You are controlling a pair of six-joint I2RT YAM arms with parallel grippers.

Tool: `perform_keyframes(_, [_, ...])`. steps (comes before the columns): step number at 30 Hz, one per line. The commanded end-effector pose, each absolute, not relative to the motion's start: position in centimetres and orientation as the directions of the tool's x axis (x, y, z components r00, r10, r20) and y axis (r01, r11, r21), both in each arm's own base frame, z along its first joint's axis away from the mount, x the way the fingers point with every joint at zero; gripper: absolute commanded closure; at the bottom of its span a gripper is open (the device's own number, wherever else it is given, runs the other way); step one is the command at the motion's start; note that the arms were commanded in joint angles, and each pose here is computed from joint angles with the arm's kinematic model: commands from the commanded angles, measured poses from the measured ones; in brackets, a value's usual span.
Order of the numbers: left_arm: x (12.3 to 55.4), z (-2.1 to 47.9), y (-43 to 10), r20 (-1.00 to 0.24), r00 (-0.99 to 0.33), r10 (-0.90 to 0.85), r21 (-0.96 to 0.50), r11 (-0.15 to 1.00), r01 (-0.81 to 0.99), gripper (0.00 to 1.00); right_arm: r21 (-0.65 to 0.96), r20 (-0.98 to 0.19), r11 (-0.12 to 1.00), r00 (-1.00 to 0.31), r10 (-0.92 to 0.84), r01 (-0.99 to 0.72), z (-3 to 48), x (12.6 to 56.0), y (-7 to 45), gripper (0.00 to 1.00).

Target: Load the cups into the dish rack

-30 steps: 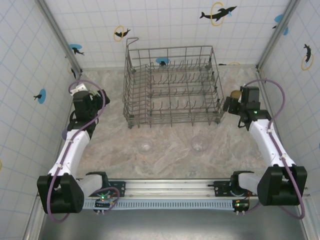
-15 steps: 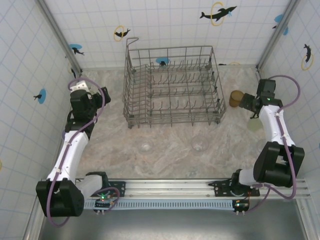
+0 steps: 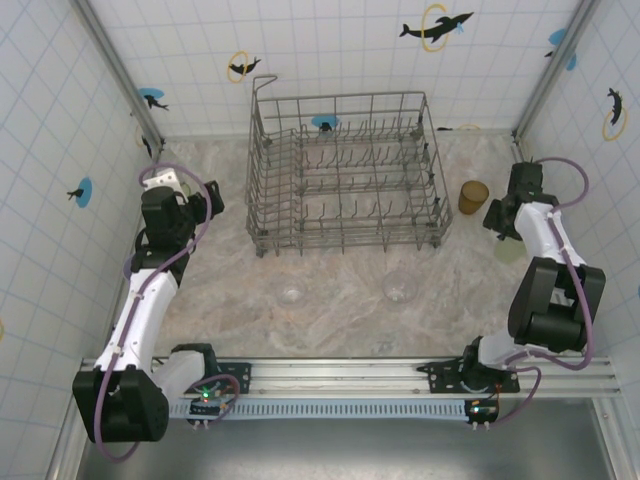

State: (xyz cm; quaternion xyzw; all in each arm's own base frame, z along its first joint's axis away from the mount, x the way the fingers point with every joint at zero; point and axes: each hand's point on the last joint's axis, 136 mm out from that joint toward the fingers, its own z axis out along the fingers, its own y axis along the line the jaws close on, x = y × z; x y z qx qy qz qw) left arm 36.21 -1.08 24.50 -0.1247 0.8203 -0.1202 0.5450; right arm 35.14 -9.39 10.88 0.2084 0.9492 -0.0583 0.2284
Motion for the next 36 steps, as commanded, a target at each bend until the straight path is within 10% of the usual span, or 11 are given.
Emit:
perform_keyframes(1, [36.0, 24.8, -1.4, -0.874, -0.366, -0.319, -0.324, 0.945, -0.05, 0.02, -0.018, -0.482, 0.903, -0.795, 0.368, 0.429, 12.4, 36.1, -9.9, 0.57])
perform_keyframes(7, [36.0, 24.6, -1.3, -0.873, -0.367, -0.322, -0.324, 0.944, -0.056, 0.02, -0.049, -0.474, 0.905, -0.807, 0.352, 0.423, 12.5, 36.1, -10.3, 0.74])
perform_keyframes(18, [36.2, 23.8, -1.3, -0.862, -0.386, -0.327, -0.33, 0.942, -0.062, 0.02, -0.088, -0.438, 0.9, -0.828, 0.349, 0.426, 11.5, 36.3, -10.8, 0.77])
perform_keyframes(23, [36.2, 23.7, -1.4, -0.861, -0.391, -0.324, -0.33, 0.942, -0.055, 0.02, -0.077, -0.439, 0.903, -0.827, 0.351, 0.424, 11.6, 36.5, -10.6, 1.0])
perform_keyframes(36, [36.3, 23.8, -1.3, -0.863, -0.39, -0.323, -0.327, 0.943, -0.057, 0.02, -0.051, -0.569, 0.895, -0.749, 0.339, 0.444, 18.5, 38.0, -11.0, 1.0])
